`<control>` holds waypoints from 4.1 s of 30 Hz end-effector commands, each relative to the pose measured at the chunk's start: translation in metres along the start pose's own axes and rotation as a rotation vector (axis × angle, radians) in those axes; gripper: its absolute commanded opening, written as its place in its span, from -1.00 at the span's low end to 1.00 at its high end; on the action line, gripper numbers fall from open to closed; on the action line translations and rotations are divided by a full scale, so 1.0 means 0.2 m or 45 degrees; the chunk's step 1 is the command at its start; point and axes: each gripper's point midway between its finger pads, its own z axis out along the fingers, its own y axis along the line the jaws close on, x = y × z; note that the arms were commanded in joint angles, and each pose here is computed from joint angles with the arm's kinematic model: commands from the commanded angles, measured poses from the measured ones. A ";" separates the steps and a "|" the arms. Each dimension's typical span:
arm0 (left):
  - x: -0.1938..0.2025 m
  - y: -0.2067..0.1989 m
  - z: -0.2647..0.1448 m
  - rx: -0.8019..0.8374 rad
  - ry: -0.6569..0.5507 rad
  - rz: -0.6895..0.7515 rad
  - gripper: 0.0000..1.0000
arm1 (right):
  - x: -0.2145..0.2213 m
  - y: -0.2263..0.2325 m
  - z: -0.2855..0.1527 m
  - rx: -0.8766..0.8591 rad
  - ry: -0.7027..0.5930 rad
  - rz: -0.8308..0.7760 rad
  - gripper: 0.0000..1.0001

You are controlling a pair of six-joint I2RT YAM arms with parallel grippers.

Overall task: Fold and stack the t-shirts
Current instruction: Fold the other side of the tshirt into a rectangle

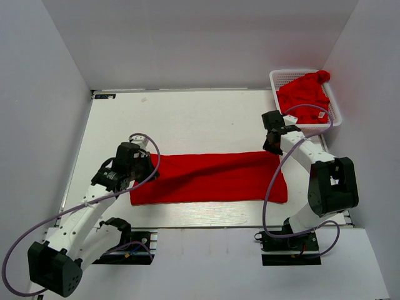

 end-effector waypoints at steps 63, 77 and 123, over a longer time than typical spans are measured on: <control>0.17 0.05 0.40 -0.095 0.350 0.111 0.80 | 0.16 -0.09 -0.21 -0.192 0.039 -0.147 0.81; 0.11 0.04 0.45 -0.156 0.305 0.140 0.32 | 0.18 -0.13 -0.19 -0.129 0.069 -0.168 0.81; -0.04 -0.20 0.69 -0.067 0.353 0.649 -0.81 | 0.22 -0.14 -0.18 -0.143 0.084 -0.188 0.81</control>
